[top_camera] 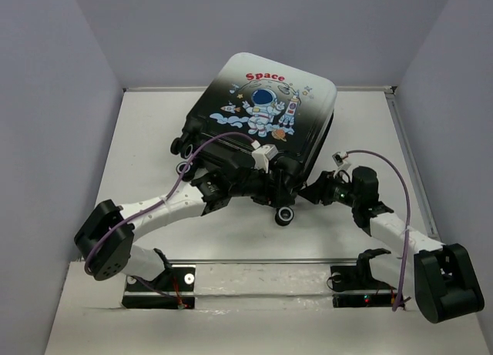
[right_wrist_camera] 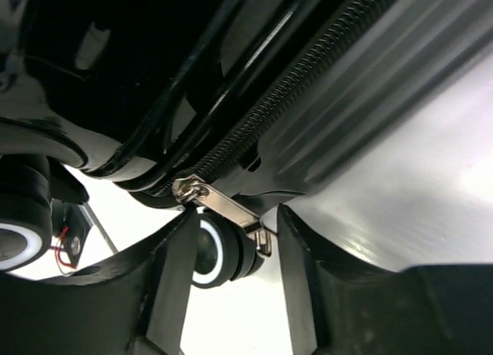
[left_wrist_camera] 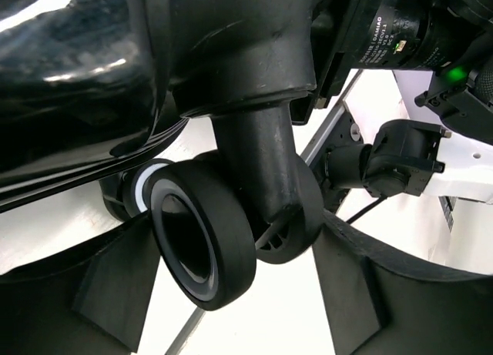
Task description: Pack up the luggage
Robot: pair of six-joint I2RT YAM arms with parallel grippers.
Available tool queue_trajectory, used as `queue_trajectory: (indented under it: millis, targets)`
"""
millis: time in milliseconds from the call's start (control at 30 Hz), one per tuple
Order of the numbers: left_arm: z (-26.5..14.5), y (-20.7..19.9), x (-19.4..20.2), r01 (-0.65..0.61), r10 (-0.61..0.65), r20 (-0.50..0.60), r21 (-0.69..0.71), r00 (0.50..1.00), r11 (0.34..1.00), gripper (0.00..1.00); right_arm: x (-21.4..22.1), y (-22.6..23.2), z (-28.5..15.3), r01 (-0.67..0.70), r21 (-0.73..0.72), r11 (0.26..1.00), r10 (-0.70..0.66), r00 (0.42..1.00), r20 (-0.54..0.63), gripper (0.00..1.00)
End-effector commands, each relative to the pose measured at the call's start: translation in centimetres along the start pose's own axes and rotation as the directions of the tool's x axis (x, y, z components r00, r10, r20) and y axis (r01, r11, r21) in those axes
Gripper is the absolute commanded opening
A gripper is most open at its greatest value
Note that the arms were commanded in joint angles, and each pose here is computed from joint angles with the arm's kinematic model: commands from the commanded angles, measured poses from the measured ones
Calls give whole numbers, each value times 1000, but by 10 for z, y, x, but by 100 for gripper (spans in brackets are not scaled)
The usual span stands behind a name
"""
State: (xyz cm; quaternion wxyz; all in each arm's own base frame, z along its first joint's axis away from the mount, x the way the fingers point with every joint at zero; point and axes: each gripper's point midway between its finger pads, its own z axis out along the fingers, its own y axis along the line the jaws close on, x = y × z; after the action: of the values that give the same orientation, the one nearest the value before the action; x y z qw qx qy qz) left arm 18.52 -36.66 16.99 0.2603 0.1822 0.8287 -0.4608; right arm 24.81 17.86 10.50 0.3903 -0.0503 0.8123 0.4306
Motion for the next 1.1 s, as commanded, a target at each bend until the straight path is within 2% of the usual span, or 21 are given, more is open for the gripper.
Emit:
queue_trajectory:
  millis: [0,133,167,200,233,267,300,333,500,600,767,967,1067]
  targets:
    - [2,-37,-39,-63,51,101,121,994,991,82,-26,23,5,99,-105,989,-91,993,78,46]
    - [4,-44,-46,-66,50,116,140,992,988,72,-30,24,4,111,-103,989,-100,990,101,27]
    - [3,-45,-49,-66,49,124,139,991,988,65,-31,24,4,114,-101,988,-103,989,105,23]
    - [3,-46,-53,-66,47,137,137,990,988,61,-32,26,3,119,-102,988,-107,988,111,12]
    - [2,-48,-55,-68,48,144,141,988,988,56,-33,26,2,116,-101,988,-104,988,112,9]
    - [1,-53,-59,-71,47,158,152,986,986,47,-30,26,1,106,-97,990,-96,990,105,7]
    - [-1,-56,-63,-72,44,171,161,984,984,43,-28,27,-2,100,-95,990,-90,991,104,7]
    - [-3,-62,-68,-82,47,192,178,980,981,33,-26,24,-4,92,-77,993,-84,991,103,7]
    - [-13,-85,-94,-110,49,263,221,963,969,19,-15,22,-16,50,-32,998,-47,995,86,7]
    - [-22,-104,-116,-135,51,319,246,946,960,14,-7,22,-22,35,-9,999,-34,997,69,7]
    - [-37,-141,-148,-177,50,385,302,922,937,13,11,22,-22,13,16,1000,-13,1000,17,7]
    - [-28,-157,-134,-180,61,350,320,935,930,13,24,30,-20,53,47,997,-52,998,-27,7]
    - [-17,-146,-125,-157,53,325,301,944,941,13,29,54,-20,109,-14,994,-110,994,-22,7]
